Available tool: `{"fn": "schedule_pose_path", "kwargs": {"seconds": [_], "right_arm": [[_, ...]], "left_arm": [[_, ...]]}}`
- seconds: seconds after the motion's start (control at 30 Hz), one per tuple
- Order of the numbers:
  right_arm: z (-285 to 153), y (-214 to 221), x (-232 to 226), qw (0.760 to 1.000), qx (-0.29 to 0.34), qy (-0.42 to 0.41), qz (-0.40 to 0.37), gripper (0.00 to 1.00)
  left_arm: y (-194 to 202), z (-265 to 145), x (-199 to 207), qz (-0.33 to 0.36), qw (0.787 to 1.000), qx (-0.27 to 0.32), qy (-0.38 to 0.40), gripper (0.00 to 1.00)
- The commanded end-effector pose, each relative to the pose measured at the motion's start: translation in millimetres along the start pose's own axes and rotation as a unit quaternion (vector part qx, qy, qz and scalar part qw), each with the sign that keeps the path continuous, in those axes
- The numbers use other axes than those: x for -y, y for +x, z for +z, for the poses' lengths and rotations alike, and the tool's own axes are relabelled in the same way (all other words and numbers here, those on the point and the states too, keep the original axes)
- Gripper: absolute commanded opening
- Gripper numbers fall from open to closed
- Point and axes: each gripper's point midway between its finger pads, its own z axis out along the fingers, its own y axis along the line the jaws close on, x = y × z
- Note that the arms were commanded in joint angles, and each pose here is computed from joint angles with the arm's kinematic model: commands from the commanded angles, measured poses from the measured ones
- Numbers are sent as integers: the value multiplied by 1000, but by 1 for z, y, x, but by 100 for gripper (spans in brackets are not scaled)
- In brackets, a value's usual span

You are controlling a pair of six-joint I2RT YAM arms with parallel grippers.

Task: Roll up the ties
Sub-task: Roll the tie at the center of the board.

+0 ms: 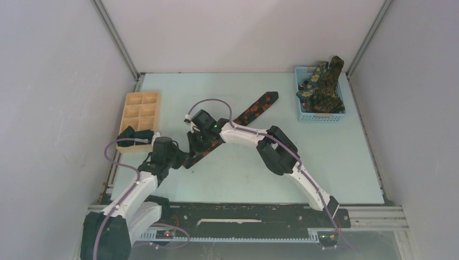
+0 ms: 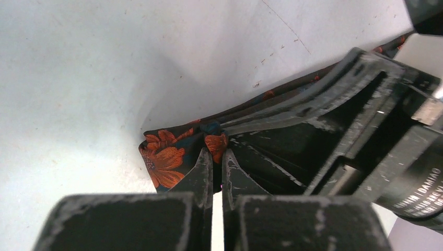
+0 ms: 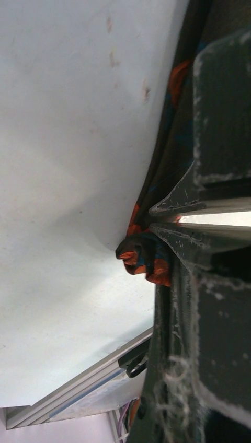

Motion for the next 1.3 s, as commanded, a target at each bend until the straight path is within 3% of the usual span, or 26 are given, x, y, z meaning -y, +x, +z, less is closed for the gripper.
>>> {"fn": "schedule_pose_path", "kwargs": {"seconds": [0.0,0.47,0.57,0.7,0.83,1.0,1.27], "right_arm": [[-48,-31,-25,998,52,-6,-33,14],[-78,-37,-8,997,73,9,-20,16],[-77,-36,-8,997,71,8,-20,16],[-77,-35,-11,997,70,5,-22,17],[-76,-34,-12,997,70,3,-23,18],[-74,-32,-14,997,66,1,-26,23],[-64,-24,-16,998,51,2,-31,31]], "left_arm": [[2,1,10,9,1000,-12,22,0],[13,15,7,10,999,-30,28,1],[15,16,9,12,999,-34,40,10],[17,17,15,16,997,-36,60,39],[17,19,14,13,997,-33,64,48],[15,19,15,7,997,-24,67,42],[17,19,10,1,998,-21,64,12]]}}
